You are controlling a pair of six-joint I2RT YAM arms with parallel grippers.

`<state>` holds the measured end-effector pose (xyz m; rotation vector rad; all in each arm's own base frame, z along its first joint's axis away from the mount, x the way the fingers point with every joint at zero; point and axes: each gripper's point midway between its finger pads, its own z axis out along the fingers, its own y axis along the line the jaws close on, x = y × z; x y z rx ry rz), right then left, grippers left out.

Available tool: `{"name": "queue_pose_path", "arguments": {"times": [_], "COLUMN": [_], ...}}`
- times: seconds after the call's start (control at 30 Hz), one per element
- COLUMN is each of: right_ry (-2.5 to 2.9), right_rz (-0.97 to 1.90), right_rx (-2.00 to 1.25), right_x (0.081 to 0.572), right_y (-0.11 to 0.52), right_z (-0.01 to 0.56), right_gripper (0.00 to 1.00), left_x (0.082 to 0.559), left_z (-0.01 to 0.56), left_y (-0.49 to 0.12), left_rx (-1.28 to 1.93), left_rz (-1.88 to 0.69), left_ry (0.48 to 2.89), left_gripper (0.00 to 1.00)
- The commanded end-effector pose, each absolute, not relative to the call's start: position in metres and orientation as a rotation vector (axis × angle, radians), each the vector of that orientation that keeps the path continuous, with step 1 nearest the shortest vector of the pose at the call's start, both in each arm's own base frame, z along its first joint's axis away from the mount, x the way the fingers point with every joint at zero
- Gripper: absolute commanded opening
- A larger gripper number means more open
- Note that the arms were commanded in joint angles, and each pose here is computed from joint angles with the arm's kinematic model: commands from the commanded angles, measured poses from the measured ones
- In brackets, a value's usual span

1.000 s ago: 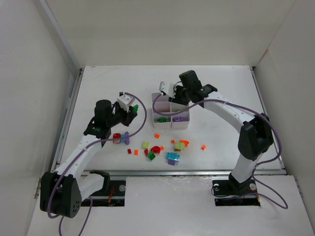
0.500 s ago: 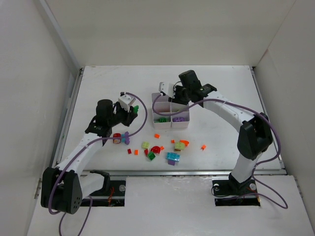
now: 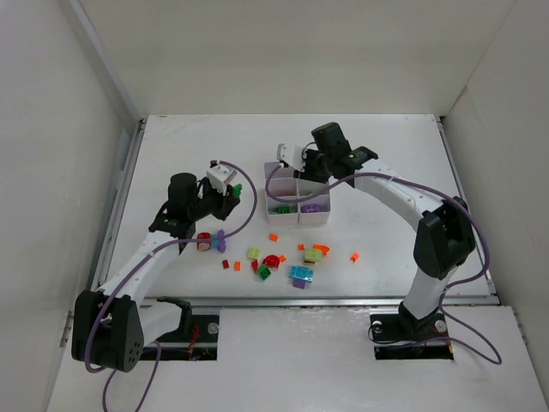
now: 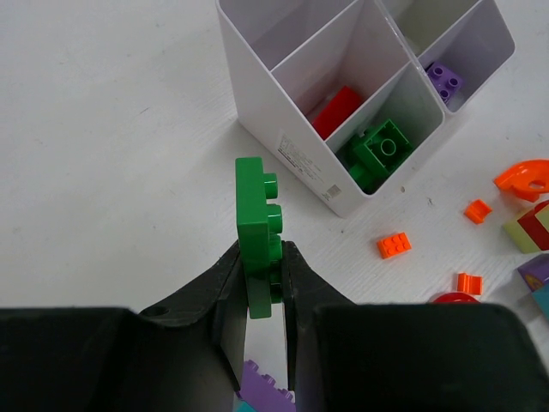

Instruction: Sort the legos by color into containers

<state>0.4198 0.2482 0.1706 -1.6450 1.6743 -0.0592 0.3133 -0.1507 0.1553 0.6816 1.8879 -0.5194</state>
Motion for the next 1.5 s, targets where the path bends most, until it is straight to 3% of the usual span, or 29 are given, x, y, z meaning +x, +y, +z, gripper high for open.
{"name": "queue_pose_path", "arguments": {"times": [0.0,0.5,0.63,0.67,0.77,0.97,1.0,1.27,1.47], "right_ry": [1.592,1.587,1.613,1.611,1.612,1.610,1.610,1.611,1.815], "right_rz": [-0.072,-0.116,-0.119,-0.120,-0.071,-0.060,-0.060,-0.101,-0.210], "right_rx": [-1.600,-1.560,-1.575,-1.574,-1.614,-1.619,-1.619,-1.643,-1.891], "right_x": [0.422,0.437,0.438,0.439,0.433,0.429,0.429,0.413,0.373], "right_y": [0.251,0.241,0.240,0.240,0.245,0.244,0.244,0.229,0.175], "right_z": [0.206,0.205,0.199,0.203,0.193,0.196,0.196,0.218,0.198], "right_gripper": [0.00,0.00,0.22,0.35,0.48,0.58,0.74,0.73,0.71], "left_x": [0.325,0.319,0.320,0.320,0.320,0.320,0.320,0.320,0.318], "left_z": [0.187,0.180,0.183,0.183,0.183,0.180,0.180,0.183,0.179], "left_y": [-0.156,-0.155,-0.153,-0.153,-0.153,-0.152,-0.152,-0.152,-0.151], "left_rx": [0.674,0.675,0.669,0.669,0.669,0.663,0.663,0.663,0.663], "left_rz": [-0.516,-0.518,-0.507,-0.507,-0.507,-0.498,-0.498,-0.496,-0.498], "left_ry": [1.797,1.806,1.800,1.800,1.800,1.803,1.803,1.793,1.803], "left_gripper": [0.00,0.00,0.00,0.00,0.00,0.00,0.00,0.00,0.00]}}
